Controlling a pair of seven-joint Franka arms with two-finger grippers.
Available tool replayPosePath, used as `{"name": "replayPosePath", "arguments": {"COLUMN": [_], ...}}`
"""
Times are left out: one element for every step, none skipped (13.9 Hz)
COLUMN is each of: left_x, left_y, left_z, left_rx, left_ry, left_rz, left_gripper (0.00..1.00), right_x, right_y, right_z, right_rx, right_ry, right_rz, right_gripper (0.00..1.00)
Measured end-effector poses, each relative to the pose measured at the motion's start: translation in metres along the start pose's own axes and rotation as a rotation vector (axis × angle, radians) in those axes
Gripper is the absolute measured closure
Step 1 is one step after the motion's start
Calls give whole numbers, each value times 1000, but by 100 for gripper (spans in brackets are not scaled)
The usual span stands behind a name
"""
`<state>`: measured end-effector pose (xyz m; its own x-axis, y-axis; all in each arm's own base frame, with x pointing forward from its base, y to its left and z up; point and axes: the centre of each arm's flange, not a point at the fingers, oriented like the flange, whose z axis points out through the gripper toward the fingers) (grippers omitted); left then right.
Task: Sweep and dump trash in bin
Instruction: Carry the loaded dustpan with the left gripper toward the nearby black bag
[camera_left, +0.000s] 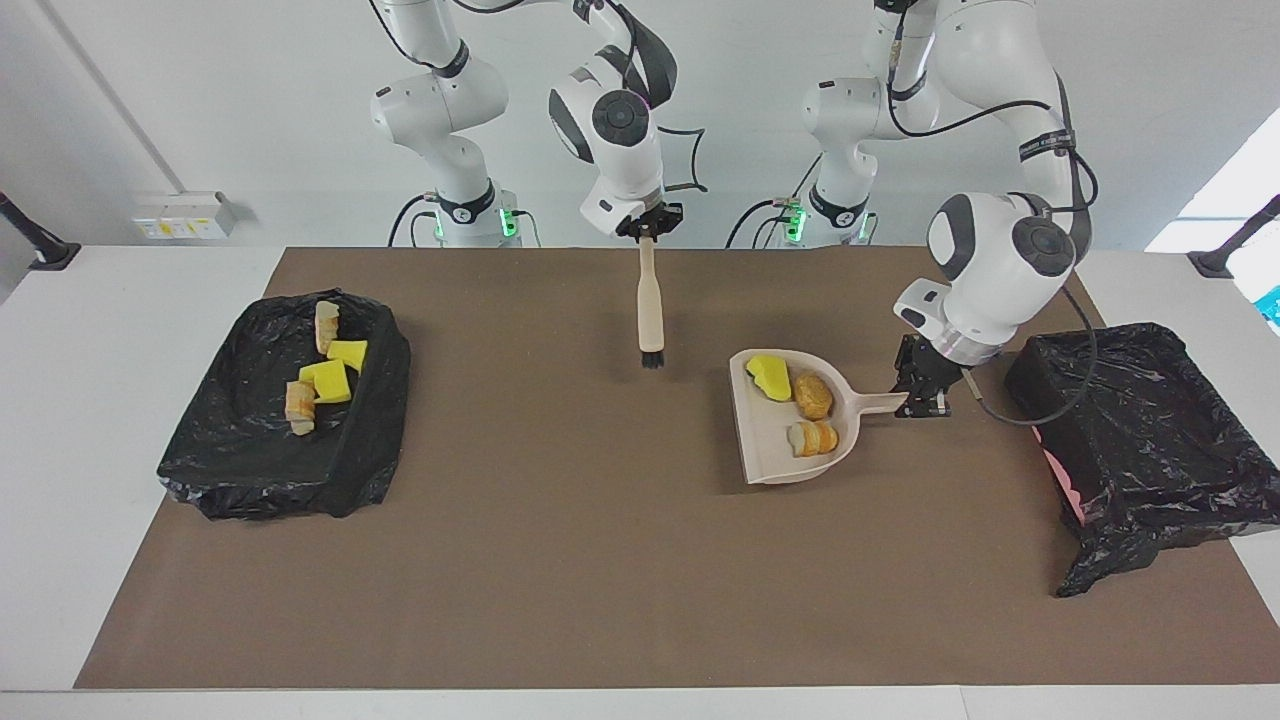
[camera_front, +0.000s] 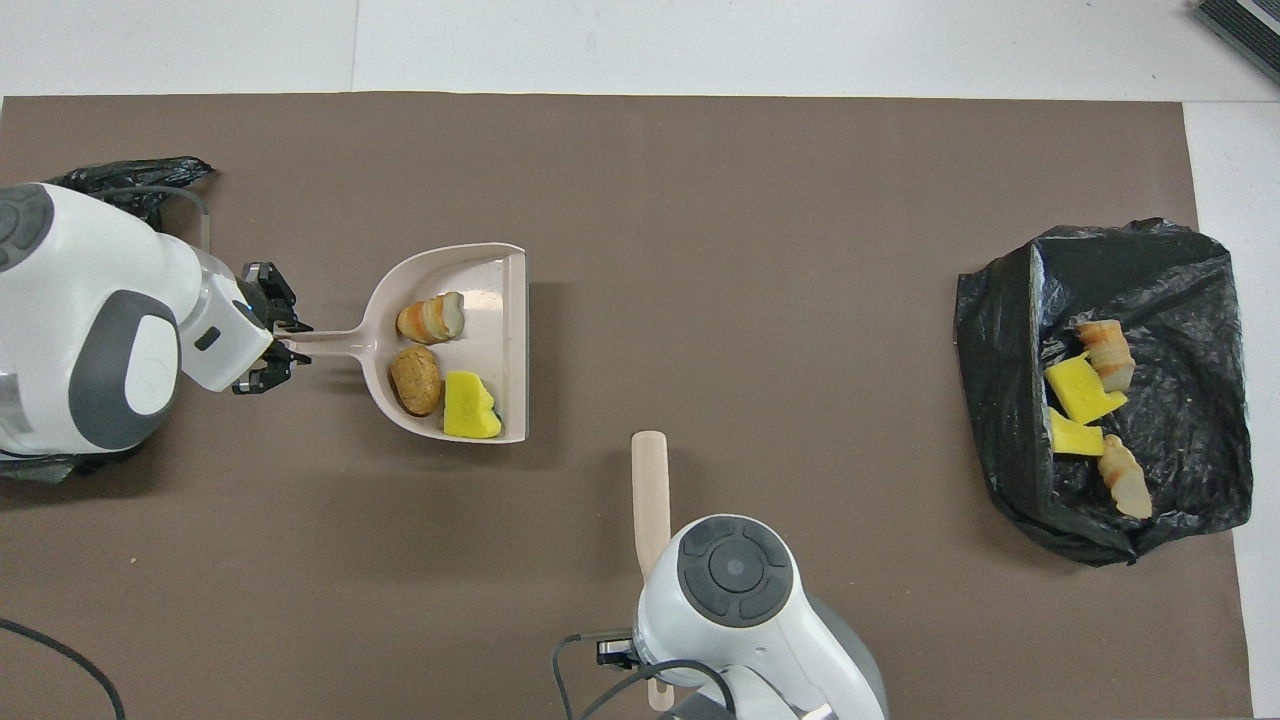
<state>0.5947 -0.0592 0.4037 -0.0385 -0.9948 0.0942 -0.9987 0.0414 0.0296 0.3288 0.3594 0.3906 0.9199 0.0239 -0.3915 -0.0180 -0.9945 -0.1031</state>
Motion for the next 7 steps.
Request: {"name": "replayPosePath", "arguments": {"left_x": [-11, -24, -38, -52, -69, -86, -104], "left_y": [-6, -10, -13, -14, -15, -15, -13], "left_z": [-16, -34, -52, -69, -85, -99, -110], "left_rx": [-3, -3, -2, 0, 6, 14, 19], "left_ry": [3, 5, 5, -3, -22, -39, -49], "left_rz": [1, 4, 10, 20, 41, 61, 69], "left_gripper": [69, 69, 69, 69, 69, 69, 69], "right_x": [-3, -9, -17, -23, -28, -31, -32], "right_y": [-3, -9, -17, -26, -34, -40, -43], "right_z": [3, 7, 13, 23, 34, 43, 50], "right_rx": [-1, -5, -10, -12, -15, -16, -18], "right_ry": [-7, -11, -7, 3, 10, 17, 20], "right_rz": [7, 16, 21, 26, 21, 12, 5], "right_gripper": [73, 73, 73, 73, 73, 73, 73]}}
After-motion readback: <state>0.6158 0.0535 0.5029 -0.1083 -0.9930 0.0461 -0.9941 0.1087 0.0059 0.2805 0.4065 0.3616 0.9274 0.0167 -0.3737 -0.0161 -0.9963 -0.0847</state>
